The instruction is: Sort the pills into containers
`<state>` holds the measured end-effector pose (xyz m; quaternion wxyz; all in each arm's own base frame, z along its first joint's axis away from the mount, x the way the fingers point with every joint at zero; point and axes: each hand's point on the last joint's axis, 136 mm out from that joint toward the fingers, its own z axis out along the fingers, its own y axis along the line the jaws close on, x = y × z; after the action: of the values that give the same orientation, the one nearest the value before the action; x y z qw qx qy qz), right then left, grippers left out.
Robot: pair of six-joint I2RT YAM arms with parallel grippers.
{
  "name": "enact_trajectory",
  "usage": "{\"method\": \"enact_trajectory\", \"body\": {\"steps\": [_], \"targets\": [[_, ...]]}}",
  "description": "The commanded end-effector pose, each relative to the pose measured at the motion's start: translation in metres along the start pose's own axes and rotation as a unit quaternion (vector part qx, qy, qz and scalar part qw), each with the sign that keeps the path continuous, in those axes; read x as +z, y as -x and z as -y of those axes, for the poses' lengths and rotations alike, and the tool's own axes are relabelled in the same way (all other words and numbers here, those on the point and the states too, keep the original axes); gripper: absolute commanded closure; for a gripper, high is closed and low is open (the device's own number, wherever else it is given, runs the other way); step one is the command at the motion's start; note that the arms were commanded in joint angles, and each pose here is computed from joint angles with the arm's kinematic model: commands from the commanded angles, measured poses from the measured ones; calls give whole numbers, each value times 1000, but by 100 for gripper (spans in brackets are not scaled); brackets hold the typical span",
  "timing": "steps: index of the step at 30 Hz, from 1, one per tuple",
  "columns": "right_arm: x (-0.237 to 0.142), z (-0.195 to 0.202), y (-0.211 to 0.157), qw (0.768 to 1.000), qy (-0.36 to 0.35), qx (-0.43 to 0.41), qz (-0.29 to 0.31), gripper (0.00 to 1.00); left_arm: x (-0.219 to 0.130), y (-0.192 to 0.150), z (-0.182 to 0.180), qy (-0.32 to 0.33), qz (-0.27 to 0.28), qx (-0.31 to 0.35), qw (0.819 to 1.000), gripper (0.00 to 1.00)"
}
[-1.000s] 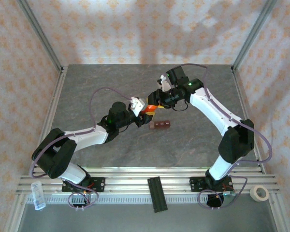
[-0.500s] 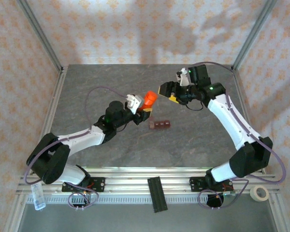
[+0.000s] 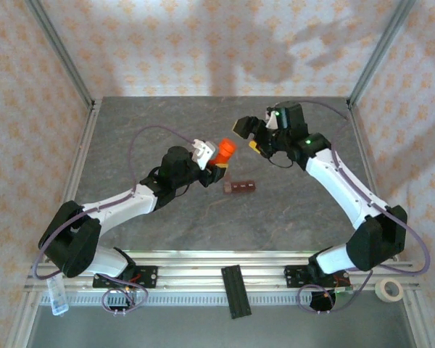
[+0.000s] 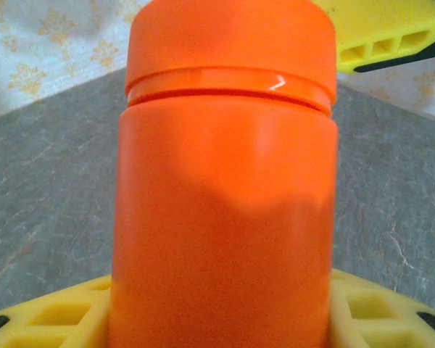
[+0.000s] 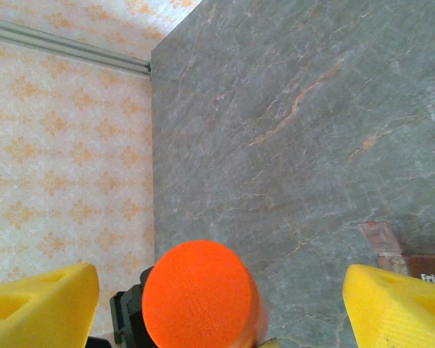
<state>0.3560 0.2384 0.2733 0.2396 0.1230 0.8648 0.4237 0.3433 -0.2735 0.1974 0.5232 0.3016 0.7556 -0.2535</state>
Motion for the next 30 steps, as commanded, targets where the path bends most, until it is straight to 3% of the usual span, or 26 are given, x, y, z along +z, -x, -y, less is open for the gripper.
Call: {"method": "enact_trajectory", "body": {"steps": [1, 17, 24, 30], "targets": [[9, -15, 9, 1000, 9, 2, 23, 13, -2, 21, 0, -2, 18, 17, 1000, 100], [35, -23, -20, 1000, 15, -13, -17, 29, 4, 22, 0, -4, 13, 12, 1000, 100], [35, -19, -21, 1000, 9, -24, -13, 56, 3, 24, 1, -5, 14, 11, 1000, 100], [33, -28, -18, 996, 40, -76, 4, 63, -2, 35, 9, -32, 42, -5, 999, 100]]}}
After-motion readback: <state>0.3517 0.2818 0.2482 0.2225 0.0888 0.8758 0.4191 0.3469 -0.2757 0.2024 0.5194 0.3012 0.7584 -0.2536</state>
